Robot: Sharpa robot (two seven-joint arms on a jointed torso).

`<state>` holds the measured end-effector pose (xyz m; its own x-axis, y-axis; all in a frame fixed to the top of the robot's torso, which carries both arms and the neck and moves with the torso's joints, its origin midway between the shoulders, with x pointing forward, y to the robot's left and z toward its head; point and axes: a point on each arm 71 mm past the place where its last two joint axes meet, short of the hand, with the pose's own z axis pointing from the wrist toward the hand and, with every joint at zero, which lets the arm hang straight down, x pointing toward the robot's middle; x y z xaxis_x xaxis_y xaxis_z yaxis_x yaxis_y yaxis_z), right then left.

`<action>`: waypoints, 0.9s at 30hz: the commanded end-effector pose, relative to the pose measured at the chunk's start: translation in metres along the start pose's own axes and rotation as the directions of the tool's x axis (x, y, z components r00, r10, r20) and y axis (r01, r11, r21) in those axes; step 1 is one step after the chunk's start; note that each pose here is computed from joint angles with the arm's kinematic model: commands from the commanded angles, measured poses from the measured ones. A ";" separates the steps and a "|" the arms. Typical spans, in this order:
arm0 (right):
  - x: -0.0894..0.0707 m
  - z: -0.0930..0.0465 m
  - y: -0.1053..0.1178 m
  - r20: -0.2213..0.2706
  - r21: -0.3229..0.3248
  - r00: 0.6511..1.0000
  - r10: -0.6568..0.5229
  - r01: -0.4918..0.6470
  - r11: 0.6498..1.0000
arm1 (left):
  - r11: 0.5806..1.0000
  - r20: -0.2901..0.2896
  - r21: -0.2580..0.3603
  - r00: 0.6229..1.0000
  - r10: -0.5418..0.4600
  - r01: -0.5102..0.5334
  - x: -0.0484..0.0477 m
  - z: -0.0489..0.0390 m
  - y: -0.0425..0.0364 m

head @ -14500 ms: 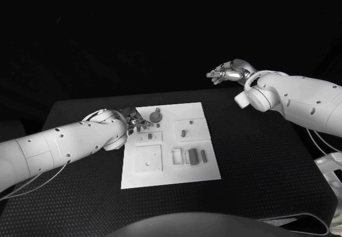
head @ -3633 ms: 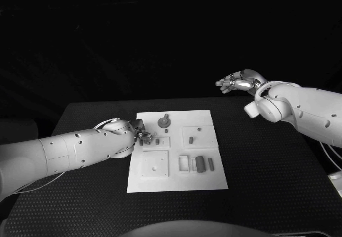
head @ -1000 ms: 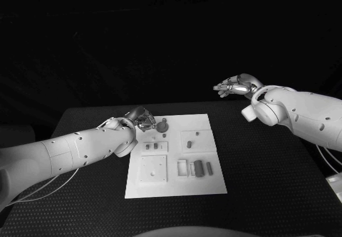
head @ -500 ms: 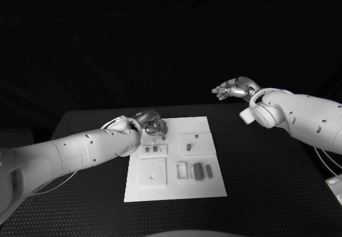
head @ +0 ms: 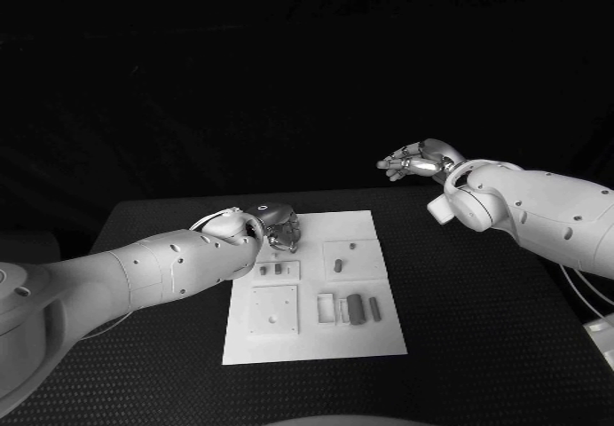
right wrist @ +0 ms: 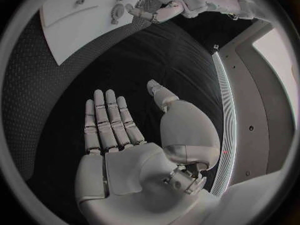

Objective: Assemble the parts on the task board

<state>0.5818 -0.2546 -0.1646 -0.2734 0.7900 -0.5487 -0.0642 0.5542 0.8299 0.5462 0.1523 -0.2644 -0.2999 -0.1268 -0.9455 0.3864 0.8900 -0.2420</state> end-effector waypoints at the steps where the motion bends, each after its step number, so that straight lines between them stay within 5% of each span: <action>1: 0.001 0.000 0.001 -0.009 -0.014 1.000 -0.006 0.006 1.000 | 0.999 -0.049 0.002 0.998 0.038 -0.038 0.0036 0.0018 -0.0030; 19: 0.004 0.000 0.004 -0.017 -0.020 1.000 -0.004 0.004 1.000 | 0.997 -0.064 -0.039 0.996 0.058 -0.060 0.0195 0.0045 0.0060; 27: 0.006 0.001 0.005 -0.020 -0.022 1.000 -0.003 0.003 1.000 | 0.999 -0.102 -0.013 0.994 0.047 -0.049 0.0284 0.0048 0.0029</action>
<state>0.5810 -0.2503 -0.1645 -0.2812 0.7888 -0.5465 -0.0697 0.5512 0.8314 0.5451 0.1531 -0.2905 -0.3425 -0.0540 -0.9380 0.3644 0.9126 -0.1856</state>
